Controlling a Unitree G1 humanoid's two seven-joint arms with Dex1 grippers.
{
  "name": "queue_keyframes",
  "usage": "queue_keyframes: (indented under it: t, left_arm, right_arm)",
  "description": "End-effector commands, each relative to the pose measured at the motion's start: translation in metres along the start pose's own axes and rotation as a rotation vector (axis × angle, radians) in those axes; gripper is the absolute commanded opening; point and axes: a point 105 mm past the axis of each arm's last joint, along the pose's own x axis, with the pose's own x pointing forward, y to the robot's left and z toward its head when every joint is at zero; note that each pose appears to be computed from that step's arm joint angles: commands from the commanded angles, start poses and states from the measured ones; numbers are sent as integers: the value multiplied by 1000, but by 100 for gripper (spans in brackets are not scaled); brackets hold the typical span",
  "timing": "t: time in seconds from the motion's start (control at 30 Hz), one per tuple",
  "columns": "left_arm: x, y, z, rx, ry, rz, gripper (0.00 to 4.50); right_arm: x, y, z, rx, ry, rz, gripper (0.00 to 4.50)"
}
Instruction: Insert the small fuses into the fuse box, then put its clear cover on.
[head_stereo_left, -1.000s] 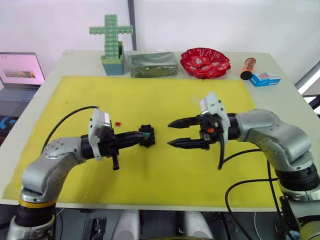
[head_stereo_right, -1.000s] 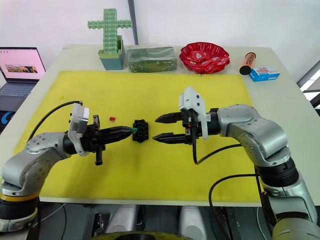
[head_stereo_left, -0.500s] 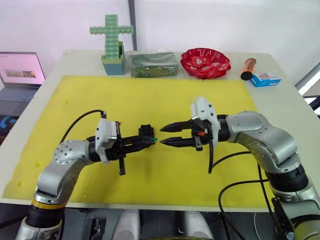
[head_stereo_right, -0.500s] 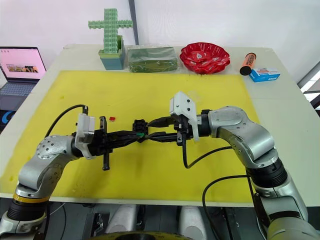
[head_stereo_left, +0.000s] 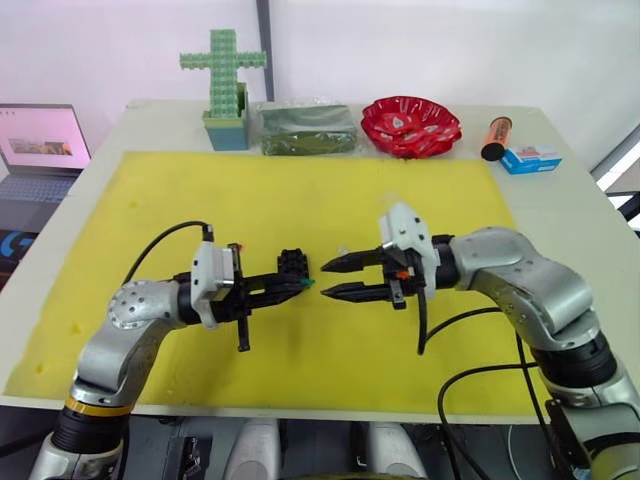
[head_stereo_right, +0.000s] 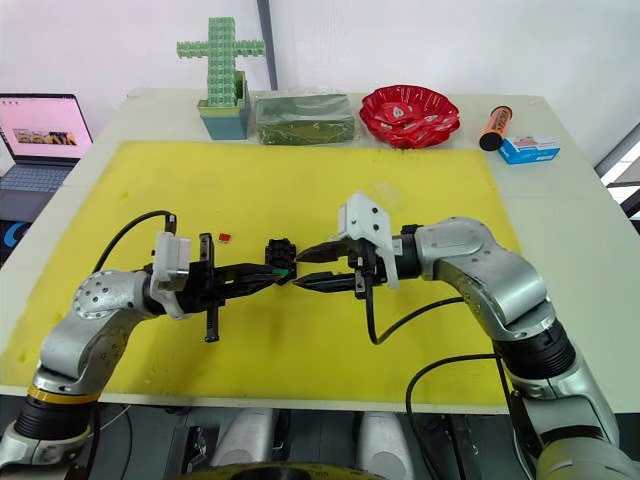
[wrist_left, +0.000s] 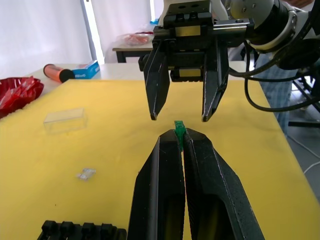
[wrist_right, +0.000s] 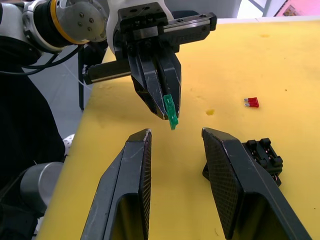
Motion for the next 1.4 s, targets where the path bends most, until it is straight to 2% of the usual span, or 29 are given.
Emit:
queue_keyframes:
  t: [0.03,0.93,1.03,1.13,1.4]
  left_arm:
    - [2,-1,9,42,-16,-17,0]
    - [5,-4,8,37,-22,-29,0]
    - [6,-2,7,40,-22,-30,0]
    - [8,-4,7,37,-24,-41,0]
    - [8,-4,7,37,-23,-49,0]
  right_arm:
    - [1,2,10,-55,-23,1,166]
    - [8,7,11,-48,-50,10,166]
    - [7,5,11,-51,-52,4,113]
    - [6,4,10,-48,-53,3,10]
    - [6,4,12,-47,-61,5,4]
